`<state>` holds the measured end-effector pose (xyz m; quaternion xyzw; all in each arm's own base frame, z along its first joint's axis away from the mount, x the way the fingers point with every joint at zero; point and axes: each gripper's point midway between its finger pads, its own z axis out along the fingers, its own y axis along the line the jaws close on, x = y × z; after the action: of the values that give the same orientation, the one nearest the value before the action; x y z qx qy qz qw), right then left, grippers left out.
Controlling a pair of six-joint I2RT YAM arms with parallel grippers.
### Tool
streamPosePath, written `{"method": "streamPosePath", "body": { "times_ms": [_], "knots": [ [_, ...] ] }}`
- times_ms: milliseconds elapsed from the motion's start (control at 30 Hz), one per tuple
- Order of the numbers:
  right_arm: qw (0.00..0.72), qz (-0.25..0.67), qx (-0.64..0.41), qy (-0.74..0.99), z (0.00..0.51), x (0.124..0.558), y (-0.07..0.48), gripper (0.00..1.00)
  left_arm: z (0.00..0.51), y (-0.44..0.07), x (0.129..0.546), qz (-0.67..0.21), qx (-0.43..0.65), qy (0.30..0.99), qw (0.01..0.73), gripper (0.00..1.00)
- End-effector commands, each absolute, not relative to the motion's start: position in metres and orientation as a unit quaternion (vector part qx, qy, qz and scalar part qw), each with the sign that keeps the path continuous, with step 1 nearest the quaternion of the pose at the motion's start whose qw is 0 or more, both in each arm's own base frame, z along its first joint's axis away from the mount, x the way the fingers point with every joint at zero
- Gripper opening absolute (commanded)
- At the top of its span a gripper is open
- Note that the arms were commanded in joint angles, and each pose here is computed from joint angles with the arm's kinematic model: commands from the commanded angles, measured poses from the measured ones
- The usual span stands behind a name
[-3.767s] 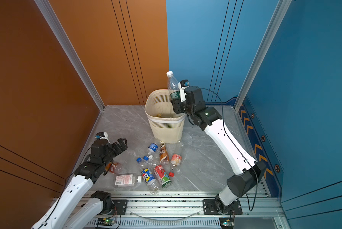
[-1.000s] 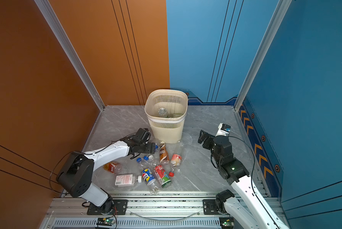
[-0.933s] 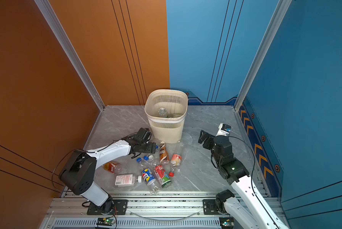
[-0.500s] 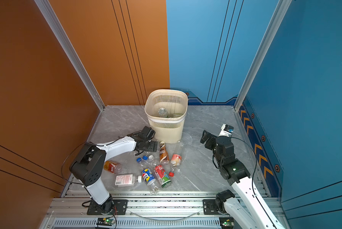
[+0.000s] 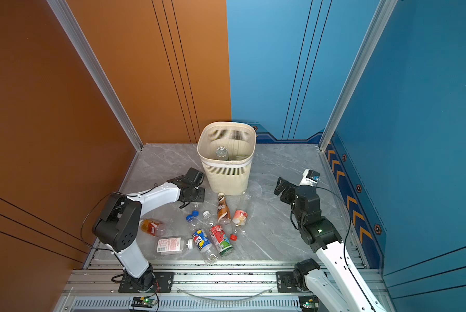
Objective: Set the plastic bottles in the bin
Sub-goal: 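Reach the left gripper to the blue-label bottle and close on it, then lift the blue-label bottle with the left gripper over the wastebasket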
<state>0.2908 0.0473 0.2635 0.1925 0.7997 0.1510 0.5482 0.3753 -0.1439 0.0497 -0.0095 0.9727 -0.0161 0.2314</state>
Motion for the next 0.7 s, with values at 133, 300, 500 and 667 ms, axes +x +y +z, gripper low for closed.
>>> {"method": "streamPosePath", "body": {
  "times_ms": [133,300,500,667],
  "knots": [
    [0.541,0.155,0.200,0.802,0.257,0.290,0.046,1.00,0.144,-0.116,0.391,-0.111,-0.087,0.931,0.336,0.55],
    [0.541,0.161,0.202,0.800,0.257,0.291,0.047,1.00,0.244,-0.099,0.390,-0.149,-0.092,0.870,0.461,0.52],
    [0.540,0.162,0.202,0.801,0.255,0.291,0.048,1.00,0.333,-0.093,0.376,-0.167,-0.073,0.810,0.558,0.50],
    [0.539,0.164,0.204,0.801,0.255,0.290,0.048,1.00,0.396,-0.108,0.377,-0.206,-0.044,0.759,0.616,0.49]
  ]
}}
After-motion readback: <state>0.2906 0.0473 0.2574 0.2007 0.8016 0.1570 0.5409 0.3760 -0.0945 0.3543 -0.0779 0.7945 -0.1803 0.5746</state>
